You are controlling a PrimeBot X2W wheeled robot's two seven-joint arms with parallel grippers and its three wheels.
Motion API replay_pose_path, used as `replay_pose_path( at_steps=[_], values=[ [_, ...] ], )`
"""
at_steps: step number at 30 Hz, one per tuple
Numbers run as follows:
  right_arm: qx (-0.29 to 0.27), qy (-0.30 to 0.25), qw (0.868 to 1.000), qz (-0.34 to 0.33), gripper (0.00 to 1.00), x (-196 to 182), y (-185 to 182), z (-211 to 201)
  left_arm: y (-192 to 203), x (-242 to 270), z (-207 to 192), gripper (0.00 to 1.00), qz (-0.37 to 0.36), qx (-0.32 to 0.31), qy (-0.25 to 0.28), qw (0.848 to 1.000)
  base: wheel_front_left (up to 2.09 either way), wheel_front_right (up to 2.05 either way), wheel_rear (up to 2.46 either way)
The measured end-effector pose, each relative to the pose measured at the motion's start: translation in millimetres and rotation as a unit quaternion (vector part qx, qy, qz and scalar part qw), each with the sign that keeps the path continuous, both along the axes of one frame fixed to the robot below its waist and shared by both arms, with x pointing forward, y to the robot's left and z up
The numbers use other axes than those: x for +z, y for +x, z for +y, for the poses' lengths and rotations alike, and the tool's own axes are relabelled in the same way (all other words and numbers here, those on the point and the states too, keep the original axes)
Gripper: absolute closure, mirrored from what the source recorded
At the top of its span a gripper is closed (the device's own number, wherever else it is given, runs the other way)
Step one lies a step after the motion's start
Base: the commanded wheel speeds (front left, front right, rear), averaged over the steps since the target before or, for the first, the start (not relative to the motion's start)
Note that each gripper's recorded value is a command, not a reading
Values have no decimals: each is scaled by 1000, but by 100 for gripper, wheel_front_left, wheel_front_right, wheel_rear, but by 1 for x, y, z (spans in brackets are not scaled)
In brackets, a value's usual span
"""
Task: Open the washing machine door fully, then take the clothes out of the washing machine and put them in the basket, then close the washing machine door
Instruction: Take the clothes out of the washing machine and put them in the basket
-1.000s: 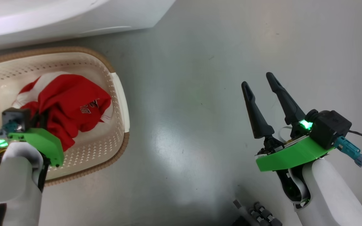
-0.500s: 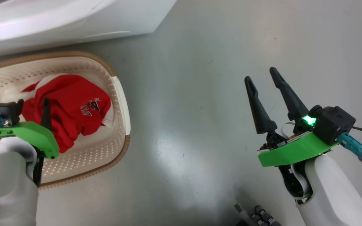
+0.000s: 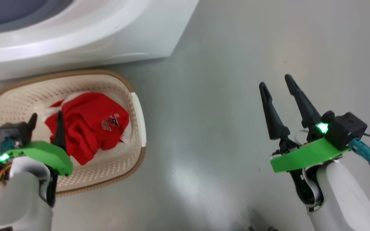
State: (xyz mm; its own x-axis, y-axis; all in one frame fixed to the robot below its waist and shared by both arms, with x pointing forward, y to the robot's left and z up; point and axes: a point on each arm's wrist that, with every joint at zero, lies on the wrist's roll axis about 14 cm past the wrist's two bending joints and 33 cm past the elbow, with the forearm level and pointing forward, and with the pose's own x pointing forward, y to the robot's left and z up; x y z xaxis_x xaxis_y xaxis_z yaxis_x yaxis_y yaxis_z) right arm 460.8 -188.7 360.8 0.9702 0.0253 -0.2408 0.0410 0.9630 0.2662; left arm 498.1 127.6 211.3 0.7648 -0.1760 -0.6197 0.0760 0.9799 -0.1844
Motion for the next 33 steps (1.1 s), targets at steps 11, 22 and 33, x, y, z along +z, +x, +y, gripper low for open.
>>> replay_pose_path(
  at_steps=[11, 22, 33],
  values=[
    [7, 3, 1000, -23, 0, 29, -16, 4, -8, 69, 13, 0, -81, 22, -1, 996, 0, 0, 0],
    [10, 1, 999, -52, 0, 60, -35, 3, -25, 133, 29, 0, -158, 39, 6, 987, 0, 0, 0],
    [11, 0, 997, -70, 0, 80, -60, 2, -53, 182, 45, 0, -219, 51, 16, 974, 0, 0, 0]
  ],
)
